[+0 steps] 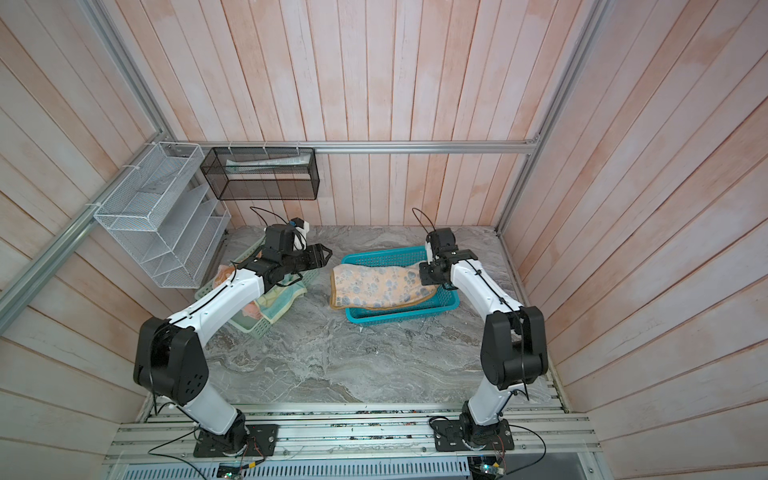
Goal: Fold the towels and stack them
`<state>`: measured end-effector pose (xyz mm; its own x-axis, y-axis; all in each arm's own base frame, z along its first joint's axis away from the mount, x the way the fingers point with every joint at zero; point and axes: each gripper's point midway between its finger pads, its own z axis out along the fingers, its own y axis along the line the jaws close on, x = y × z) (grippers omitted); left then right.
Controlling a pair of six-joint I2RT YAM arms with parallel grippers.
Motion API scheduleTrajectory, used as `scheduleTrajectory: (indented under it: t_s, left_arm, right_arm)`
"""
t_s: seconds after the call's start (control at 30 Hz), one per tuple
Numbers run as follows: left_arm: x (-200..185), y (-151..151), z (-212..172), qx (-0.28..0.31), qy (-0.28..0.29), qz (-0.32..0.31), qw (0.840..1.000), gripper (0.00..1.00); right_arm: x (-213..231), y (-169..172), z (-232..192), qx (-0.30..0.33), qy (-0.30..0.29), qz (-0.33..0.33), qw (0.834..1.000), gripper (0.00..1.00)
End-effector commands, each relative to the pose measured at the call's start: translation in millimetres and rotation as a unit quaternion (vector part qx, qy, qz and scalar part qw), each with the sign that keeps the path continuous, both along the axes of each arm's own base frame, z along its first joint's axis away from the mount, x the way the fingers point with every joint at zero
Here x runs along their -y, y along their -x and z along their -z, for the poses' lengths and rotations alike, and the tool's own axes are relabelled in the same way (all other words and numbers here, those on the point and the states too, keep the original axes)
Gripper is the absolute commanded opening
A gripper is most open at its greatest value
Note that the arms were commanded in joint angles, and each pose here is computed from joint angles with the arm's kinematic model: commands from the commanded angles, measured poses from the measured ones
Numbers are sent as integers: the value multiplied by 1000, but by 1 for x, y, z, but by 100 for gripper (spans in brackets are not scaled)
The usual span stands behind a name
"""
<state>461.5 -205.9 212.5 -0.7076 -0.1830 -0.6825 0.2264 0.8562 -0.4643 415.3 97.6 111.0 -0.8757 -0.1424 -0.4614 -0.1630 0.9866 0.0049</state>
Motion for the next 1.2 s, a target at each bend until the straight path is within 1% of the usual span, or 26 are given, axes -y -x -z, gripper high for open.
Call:
scheduleTrajectory:
  t_s: [0.0, 0.07, 0.23, 0.43, 0.6, 0.73, 0.77, 0.83, 0.9, 1.0, 1.1, 1.17]
  left_arm:
    - [9, -6, 15, -23, -6, 29, 999, 66]
    - [12, -9, 18, -25, -3, 31, 999, 66]
    - [12, -9, 27, -33, -2, 29, 999, 66]
    - [10, -5, 35, -41, -1, 22, 999, 66]
    - [7, -5, 36, -43, -8, 20, 999, 66]
    - [6, -5, 36, -43, -11, 20, 999, 66]
    - [6, -5, 35, -42, -11, 19, 999, 66]
    - [5, -4, 32, -39, -13, 18, 999, 66]
    - [4, -4, 28, -35, -16, 17, 999, 66]
    - [2, -3, 22, -30, -20, 15, 999, 66]
    - [-1, 0, 16, -24, -22, 12, 999, 66]
    - [-3, 2, 12, -22, -24, 11, 999, 66]
  right_arm:
    - [-2, -7, 19, 2, 23, -10, 1000, 0]
    - [-2, -7, 19, 8, 41, -14, 999, 0]
    - [1, -20, -3, 46, 69, -17, 996, 0]
    - [6, -30, -12, 62, 100, -21, 993, 0]
    - [13, -32, -21, 73, 116, -7, 991, 0]
    - [31, -29, -27, 81, 144, 32, 986, 0]
    - [33, -28, -28, 80, 147, 38, 985, 6]
    - [34, -26, -33, 78, 142, 47, 986, 37]
    - [30, -24, -44, 83, 128, 56, 987, 50]
    - [27, -23, -72, 110, 102, 73, 986, 56]
    - [21, -23, -100, 142, 73, 80, 984, 57]
    - [11, -21, -111, 156, 46, 72, 984, 57]
